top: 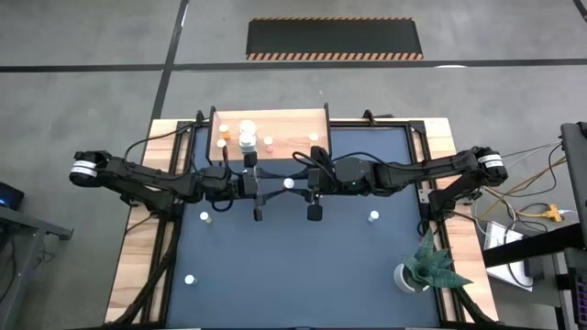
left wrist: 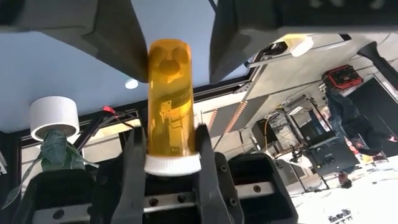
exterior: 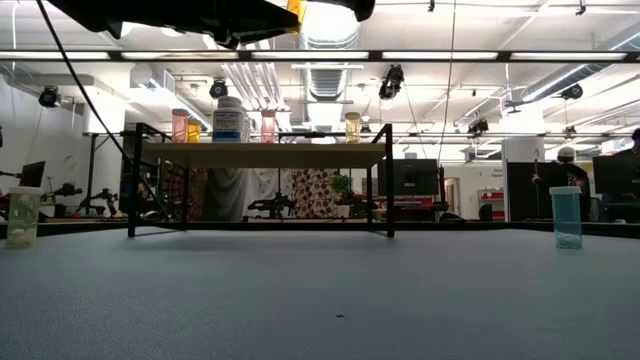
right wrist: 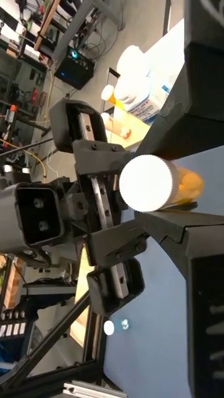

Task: Pick and place medicine bottles onto shelf by color
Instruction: Put the orange pill bottle on the shelf, then put the green pill bottle on the shelf

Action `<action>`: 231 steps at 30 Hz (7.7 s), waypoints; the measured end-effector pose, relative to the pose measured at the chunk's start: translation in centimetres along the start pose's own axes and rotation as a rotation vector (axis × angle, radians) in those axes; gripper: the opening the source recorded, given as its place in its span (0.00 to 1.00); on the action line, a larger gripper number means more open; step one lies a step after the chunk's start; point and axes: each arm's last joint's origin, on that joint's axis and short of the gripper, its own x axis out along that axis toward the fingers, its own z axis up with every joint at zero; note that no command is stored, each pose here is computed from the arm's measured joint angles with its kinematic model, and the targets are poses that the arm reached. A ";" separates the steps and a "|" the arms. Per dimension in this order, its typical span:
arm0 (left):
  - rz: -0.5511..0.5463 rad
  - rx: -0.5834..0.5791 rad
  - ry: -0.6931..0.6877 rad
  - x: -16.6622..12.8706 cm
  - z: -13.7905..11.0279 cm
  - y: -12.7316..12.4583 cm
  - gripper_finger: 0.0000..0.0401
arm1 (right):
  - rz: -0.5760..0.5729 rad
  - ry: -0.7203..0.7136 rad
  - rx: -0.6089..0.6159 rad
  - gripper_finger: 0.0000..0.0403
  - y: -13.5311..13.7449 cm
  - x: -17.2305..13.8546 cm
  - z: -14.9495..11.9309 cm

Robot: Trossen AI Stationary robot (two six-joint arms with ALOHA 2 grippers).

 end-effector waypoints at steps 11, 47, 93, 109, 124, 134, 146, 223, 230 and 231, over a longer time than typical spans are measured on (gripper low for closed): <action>-0.011 0.030 0.030 -1.3 0.4 0.5 0.53 | -0.026 0.025 0.022 0.28 -0.1 0.0 -0.2; 0.026 -0.026 -0.136 -8.2 1.1 2.2 0.53 | -0.387 0.288 0.378 0.28 -21.2 2.3 -5.6; 0.028 -0.001 -0.133 -8.4 0.9 2.2 0.53 | -0.372 0.393 0.454 0.44 -21.4 2.0 -7.3; 0.028 -0.003 -0.134 -8.4 0.9 2.2 0.53 | -0.383 0.304 0.428 0.36 -21.3 0.2 -4.7; 0.028 -0.002 -0.133 -8.3 0.9 2.2 0.53 | -0.377 0.325 0.341 0.03 -21.9 2.5 -6.8; 0.028 -0.001 -0.133 -8.3 0.9 2.2 0.53 | -0.370 0.354 0.334 0.02 -21.8 2.4 -7.1; 0.028 -0.002 -0.134 -8.3 0.9 2.2 0.53 | -0.366 0.354 0.307 0.02 -21.6 2.6 -7.7; 0.029 -0.002 -0.135 -8.3 0.9 2.2 0.53 | -0.327 0.569 0.271 0.02 -21.4 0.4 -5.2; 0.028 -0.002 -0.134 -8.3 0.9 2.2 0.53 | -0.281 0.548 0.243 0.02 -20.0 -0.1 -2.6; 0.028 -0.002 -0.134 -8.3 0.9 2.2 0.53 | -0.264 0.552 0.240 0.02 -19.4 -0.2 -2.1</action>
